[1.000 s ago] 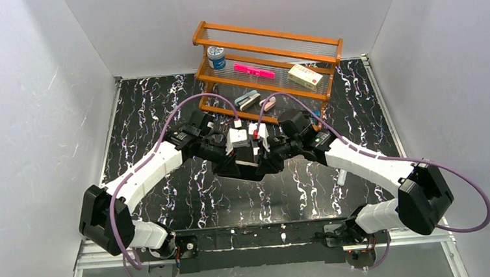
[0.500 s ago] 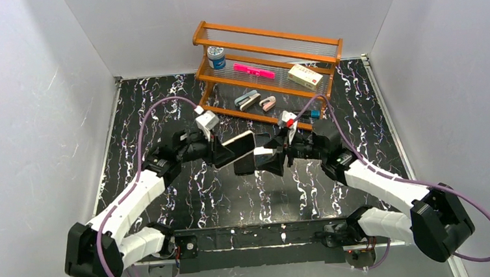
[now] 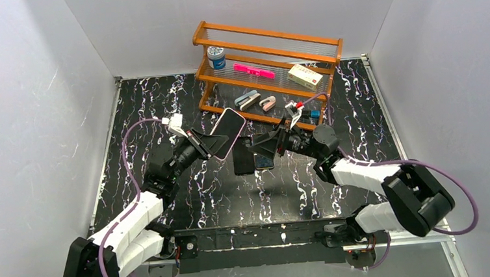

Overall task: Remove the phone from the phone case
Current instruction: Adjust the phone, then remove the phone case from the phone.

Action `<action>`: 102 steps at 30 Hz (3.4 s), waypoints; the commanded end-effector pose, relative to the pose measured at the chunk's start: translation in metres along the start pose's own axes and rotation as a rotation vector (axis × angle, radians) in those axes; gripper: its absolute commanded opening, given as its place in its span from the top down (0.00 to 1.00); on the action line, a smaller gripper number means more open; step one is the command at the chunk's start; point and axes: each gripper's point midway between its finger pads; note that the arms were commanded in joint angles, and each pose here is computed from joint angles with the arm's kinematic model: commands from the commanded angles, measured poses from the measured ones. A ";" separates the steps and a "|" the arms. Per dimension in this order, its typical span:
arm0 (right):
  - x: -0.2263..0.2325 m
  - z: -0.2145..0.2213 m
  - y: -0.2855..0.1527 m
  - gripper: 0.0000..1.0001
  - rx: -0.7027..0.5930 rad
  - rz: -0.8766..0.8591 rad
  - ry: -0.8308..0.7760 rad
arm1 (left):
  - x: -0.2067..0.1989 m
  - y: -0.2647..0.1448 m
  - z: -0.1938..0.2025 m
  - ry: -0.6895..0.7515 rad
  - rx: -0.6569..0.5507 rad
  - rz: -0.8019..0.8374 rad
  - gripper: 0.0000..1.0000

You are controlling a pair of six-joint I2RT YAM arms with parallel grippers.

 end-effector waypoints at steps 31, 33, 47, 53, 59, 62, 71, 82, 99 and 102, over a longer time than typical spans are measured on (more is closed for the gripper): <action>0.043 -0.046 0.028 0.99 -0.165 -0.271 0.149 | -0.070 -0.003 -0.005 -0.052 -0.066 0.257 0.67; 0.046 -0.044 0.024 0.99 -0.129 -0.277 0.122 | -0.068 -0.001 -0.010 -0.036 -0.054 0.236 0.55; 0.049 -0.039 0.020 0.99 0.092 -0.312 0.025 | -0.086 0.004 -0.002 0.026 0.185 0.333 0.39; 0.050 -0.038 0.024 0.99 0.135 -0.338 0.025 | -0.089 0.005 0.003 0.034 0.232 0.355 0.57; 0.046 -0.037 0.028 0.99 0.142 -0.331 0.031 | -0.086 0.007 -0.001 0.016 0.198 0.333 1.00; 0.042 -0.035 0.028 0.97 0.128 -0.308 0.038 | -0.082 0.007 -0.012 0.008 0.120 0.302 1.00; 0.042 -0.014 0.012 0.64 0.142 -0.303 0.038 | -0.063 0.006 -0.043 -0.099 -0.112 0.194 1.00; 0.056 0.005 -0.005 0.51 0.198 -0.387 -0.021 | -0.066 0.001 -0.063 -0.217 -0.234 0.215 1.00; 0.069 -0.005 0.006 0.57 0.199 -0.457 -0.088 | -0.080 0.002 -0.057 -0.274 -0.181 0.299 1.00; 0.070 -0.006 0.007 0.60 0.200 -0.465 -0.097 | -0.081 0.002 -0.057 -0.284 -0.175 0.304 1.00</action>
Point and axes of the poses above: each gripper's point midway between its finger pads, its own y axis out along the fingers, its own x axis along the line the jaws close on, z = x × y, and after that the axes turned 6 degrees about -y, right-handed
